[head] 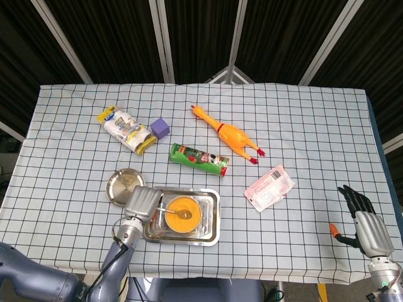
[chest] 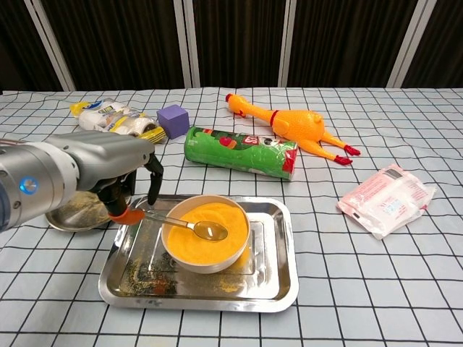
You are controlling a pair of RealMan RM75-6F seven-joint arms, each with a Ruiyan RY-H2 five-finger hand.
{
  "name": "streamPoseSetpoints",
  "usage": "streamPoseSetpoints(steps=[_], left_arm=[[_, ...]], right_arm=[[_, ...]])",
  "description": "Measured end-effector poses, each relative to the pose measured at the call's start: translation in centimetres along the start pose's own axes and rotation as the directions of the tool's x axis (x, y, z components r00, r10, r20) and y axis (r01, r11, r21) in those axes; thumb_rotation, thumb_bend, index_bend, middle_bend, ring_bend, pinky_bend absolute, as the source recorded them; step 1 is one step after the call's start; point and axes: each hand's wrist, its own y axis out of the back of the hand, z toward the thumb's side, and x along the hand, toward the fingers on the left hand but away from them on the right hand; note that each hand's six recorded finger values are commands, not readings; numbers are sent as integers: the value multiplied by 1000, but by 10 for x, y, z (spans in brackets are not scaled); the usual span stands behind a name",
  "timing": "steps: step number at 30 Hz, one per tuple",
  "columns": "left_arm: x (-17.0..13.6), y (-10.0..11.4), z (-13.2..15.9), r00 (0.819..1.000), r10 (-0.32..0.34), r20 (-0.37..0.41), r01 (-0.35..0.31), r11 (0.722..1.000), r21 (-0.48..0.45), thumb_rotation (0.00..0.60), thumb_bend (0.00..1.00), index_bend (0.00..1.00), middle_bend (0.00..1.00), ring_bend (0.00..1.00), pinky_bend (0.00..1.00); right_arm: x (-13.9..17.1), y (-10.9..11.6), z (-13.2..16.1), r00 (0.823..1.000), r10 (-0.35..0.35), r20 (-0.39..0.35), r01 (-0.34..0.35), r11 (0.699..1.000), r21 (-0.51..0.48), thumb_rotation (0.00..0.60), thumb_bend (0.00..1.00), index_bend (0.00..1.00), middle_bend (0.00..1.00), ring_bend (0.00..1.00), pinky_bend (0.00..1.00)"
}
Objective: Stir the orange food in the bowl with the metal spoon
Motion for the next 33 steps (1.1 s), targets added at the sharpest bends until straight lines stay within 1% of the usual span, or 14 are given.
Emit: streamPoseSetpoints(steps=[18, 33], left_arm=[[1, -9, 12, 1000, -20, 17, 20, 1000, 8, 600, 521, 463, 1000, 1000, 1000], [4, -12, 17, 1000, -11, 16, 11, 1000, 6, 600, 524, 482, 1000, 1000, 1000]], right_arm=[[0, 0, 0, 1000, 0, 0, 0, 1000, -2, 600, 404, 0, 0, 0, 0], [0, 0, 0, 1000, 0, -1, 0, 1000, -3, 600, 404, 0, 0, 0, 0]])
